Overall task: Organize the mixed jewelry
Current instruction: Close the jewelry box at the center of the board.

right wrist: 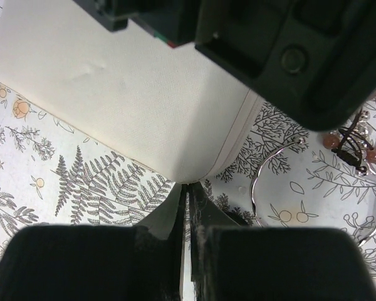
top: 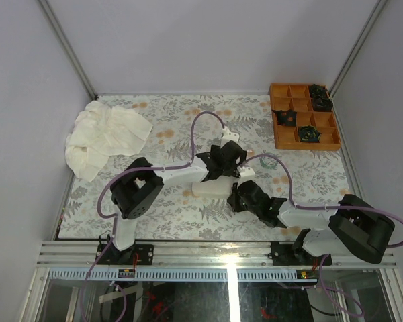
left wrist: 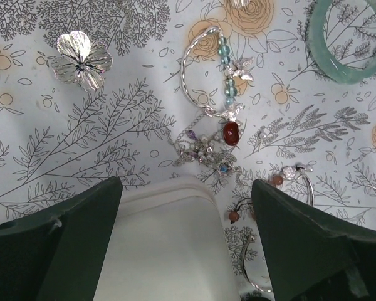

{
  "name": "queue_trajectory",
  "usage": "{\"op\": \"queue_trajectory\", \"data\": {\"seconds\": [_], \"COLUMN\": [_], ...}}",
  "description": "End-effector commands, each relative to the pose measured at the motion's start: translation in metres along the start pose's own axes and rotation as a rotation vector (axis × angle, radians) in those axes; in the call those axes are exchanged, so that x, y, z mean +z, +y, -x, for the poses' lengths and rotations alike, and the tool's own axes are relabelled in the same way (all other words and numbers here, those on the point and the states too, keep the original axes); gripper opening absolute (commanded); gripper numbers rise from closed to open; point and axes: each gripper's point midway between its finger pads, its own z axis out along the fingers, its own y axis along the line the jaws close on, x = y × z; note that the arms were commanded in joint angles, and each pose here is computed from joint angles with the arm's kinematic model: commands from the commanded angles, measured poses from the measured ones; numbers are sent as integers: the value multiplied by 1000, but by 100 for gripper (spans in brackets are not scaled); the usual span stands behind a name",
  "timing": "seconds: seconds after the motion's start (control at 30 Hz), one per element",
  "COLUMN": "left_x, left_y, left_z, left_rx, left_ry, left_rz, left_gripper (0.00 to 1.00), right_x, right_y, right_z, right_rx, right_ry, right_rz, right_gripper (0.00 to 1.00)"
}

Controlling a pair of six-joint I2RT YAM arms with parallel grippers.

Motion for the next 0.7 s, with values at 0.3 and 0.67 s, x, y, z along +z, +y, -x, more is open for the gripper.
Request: {"op": "queue_trajectory", "data": {"seconds": [0.3,0.67], "left_x": [-1,-20], "left_y": [52,76], "left_z": [-71,-94], "left_rx": [-14,-68], "left_ry": [82,82], "left_rz": [120,153], "left_gripper": [67,65], "right_x": [8,19], "right_y": [15,12], "right_z": [12,9], "right_rx": [-16,-19], "right_ry": [-33,-12], "right_rz": [45,8], "right_gripper": [0,0]}}
